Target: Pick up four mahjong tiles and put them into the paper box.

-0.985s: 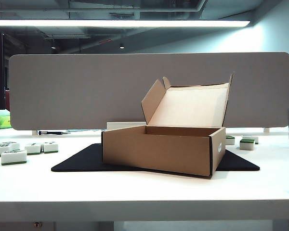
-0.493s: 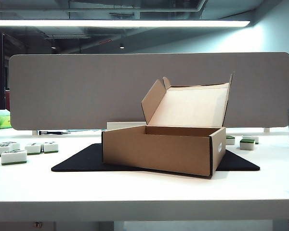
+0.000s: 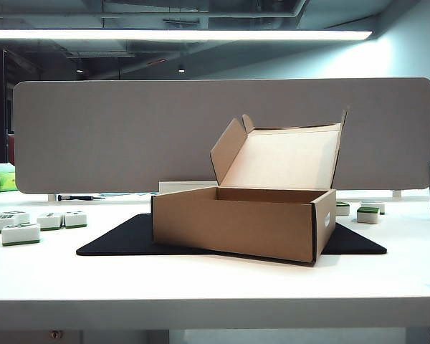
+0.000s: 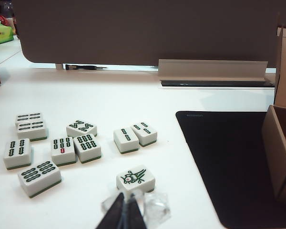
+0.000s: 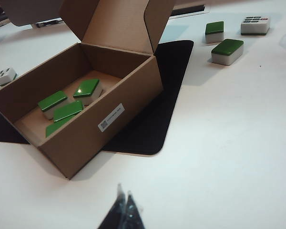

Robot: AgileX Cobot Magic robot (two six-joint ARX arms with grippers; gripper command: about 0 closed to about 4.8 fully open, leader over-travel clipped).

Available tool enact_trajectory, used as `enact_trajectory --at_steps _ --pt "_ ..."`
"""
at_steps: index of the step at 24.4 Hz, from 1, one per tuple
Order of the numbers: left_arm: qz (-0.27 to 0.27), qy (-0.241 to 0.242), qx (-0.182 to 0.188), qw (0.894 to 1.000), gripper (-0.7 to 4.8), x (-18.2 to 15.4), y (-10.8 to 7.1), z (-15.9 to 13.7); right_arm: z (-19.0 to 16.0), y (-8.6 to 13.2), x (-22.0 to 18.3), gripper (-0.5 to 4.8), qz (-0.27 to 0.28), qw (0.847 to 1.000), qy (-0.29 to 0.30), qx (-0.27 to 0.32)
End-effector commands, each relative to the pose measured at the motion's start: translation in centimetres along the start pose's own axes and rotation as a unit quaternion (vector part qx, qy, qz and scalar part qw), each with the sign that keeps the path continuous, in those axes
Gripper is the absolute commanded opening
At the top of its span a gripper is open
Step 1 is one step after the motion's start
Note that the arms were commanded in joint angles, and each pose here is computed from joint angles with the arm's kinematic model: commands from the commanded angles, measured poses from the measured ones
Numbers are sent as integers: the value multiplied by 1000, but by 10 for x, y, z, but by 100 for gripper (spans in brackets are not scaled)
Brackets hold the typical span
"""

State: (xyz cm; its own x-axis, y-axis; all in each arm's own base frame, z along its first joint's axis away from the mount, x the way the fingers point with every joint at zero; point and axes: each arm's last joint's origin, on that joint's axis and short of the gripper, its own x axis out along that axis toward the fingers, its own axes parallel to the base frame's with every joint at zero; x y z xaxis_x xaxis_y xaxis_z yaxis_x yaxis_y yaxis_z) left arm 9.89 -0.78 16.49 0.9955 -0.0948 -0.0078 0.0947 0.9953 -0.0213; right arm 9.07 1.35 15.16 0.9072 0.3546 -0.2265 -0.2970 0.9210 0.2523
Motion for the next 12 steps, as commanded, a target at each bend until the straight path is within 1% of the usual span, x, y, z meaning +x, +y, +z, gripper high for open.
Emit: enact_trajectory --at_steps 1,4,7,12 --pt "11 3 -3 1000 -2 -2 2 -1 2 1 -1 -1 3 1000 -12 -4" --pt "26 7 -6 1000 -2 -2 5 -2 2 1 -1 -1 3 1000 -12 -4" --pt "28 23 -8 999 -2 -2 5 -5 2 1 -1 -1 3 1000 -12 -4" --pt "30 88 -11 996 -2 -4 6 -18 2 1 -1 -1 3 1000 -12 -4"
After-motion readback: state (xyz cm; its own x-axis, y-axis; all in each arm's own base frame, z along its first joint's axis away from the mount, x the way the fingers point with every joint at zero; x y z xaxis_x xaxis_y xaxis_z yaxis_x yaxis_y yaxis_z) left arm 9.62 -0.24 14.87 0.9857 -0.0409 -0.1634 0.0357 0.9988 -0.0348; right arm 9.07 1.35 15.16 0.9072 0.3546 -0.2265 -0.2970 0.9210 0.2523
